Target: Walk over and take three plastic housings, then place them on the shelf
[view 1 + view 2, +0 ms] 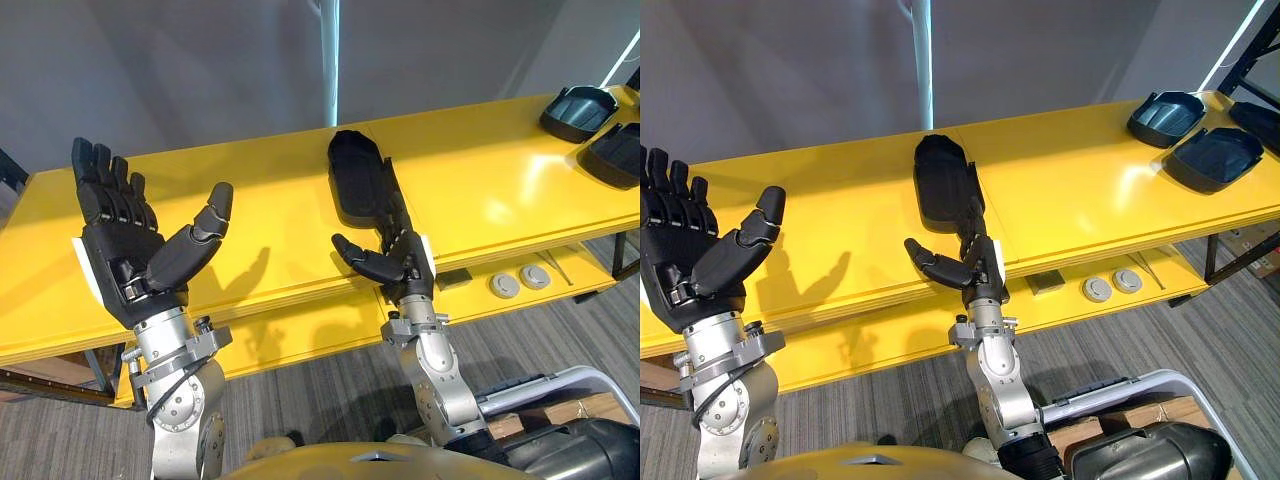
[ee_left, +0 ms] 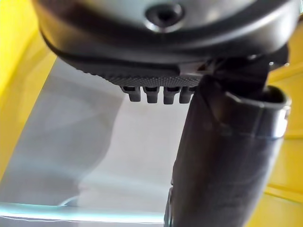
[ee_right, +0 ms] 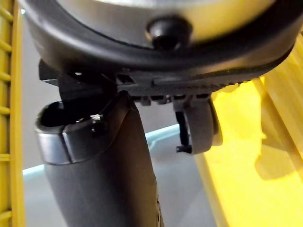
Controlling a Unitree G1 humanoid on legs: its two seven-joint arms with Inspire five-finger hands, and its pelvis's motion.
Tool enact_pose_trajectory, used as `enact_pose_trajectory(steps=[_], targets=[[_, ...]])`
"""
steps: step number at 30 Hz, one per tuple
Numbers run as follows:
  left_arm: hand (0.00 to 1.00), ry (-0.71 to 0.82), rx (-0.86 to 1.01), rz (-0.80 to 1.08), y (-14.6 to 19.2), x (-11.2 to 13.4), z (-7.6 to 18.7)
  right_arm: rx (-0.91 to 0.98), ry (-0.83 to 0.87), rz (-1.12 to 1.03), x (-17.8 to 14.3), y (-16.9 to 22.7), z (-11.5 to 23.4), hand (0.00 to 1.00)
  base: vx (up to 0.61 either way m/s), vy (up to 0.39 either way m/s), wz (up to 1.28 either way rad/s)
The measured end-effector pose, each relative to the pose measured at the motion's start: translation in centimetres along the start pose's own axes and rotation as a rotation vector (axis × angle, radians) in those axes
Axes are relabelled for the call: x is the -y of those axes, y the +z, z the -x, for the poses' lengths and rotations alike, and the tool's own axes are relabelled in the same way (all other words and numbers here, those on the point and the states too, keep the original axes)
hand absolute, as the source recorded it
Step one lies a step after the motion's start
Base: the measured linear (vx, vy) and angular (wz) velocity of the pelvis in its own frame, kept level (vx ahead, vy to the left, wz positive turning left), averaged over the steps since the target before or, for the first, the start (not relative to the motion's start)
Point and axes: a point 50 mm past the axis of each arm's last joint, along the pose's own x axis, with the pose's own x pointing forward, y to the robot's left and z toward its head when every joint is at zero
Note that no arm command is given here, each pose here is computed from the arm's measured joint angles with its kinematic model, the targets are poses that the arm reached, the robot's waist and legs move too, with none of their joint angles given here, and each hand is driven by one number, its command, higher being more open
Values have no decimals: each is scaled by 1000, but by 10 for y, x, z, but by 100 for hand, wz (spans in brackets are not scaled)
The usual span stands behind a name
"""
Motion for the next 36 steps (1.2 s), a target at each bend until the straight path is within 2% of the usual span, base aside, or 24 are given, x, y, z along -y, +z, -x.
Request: enact_pose_trajectory(steps=[13, 28, 36], targets=[[100, -18, -9, -5, -2, 0, 0, -3, -108, 50, 10, -4, -17, 100, 2, 2, 1], [100, -53, -17, -9, -4, 0, 0, 19, -124, 74, 11, -1, -20, 100, 0, 0, 0], [100, -70, -4, 19, -2, -4, -4, 317, 67, -41, -8, 65, -3, 100, 7, 17, -18]])
